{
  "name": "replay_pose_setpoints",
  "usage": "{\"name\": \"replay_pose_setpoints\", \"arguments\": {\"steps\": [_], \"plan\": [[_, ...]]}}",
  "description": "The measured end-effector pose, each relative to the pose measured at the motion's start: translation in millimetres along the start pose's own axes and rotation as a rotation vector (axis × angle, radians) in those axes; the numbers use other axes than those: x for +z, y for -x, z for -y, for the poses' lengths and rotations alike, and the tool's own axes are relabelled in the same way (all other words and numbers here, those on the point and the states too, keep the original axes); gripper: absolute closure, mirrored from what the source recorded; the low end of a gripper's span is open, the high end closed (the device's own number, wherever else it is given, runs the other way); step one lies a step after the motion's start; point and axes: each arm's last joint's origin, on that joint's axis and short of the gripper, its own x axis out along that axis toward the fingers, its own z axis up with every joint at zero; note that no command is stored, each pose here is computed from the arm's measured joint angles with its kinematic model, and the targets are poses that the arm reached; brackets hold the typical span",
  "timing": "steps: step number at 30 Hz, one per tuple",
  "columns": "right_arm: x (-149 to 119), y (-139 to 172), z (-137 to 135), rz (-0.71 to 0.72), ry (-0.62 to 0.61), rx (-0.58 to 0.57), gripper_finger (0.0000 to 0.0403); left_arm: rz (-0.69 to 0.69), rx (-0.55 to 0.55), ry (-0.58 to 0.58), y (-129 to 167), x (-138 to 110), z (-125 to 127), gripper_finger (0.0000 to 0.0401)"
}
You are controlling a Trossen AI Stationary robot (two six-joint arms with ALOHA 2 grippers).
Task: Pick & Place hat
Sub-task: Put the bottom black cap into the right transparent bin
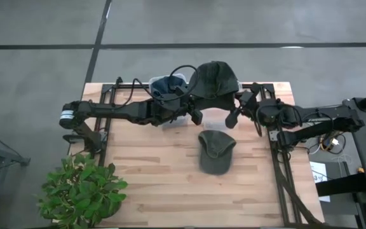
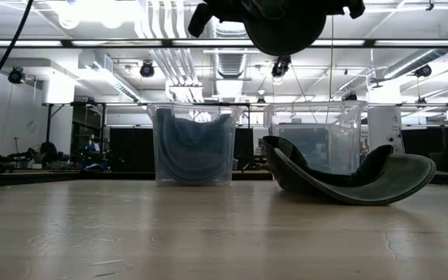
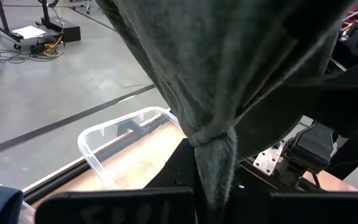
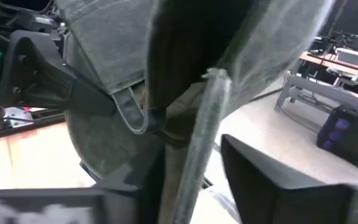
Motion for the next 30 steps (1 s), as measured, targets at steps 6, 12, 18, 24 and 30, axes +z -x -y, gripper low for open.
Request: {"name": "replay_pose_setpoints", "arguments": {"steps": [6,12,18,24,30], "plan": [[1.7,2.5,1.9,0.01,-0.009,0.004,0.0372,0.004,-0.004,0.003,-0.1,0.4,0.1,0.0389],[3.5,5.8,5.0,0.019,-0.03,-0.002,0.039,-0.002,-0.001,-0.004,-0.1,-0.4,0.0,0.0366],[3.7,6.6,6.4,0.02,-0.044,-0.031,0.0392,-0.004,0.0,-0.009,-0.2,-0.5,-0.2,0.0354],[5.3,9.0,16.0,0.03,-0.112,-0.116,0.0393,-0.083,0.029,-0.061,0.8,-8.3,-3.9,0.032],[4.4,14.5,36.1,0.012,-0.297,-0.112,0.0393,-0.25,0.085,-0.218,5.9,-23.4,-12.9,0.0312]]}}
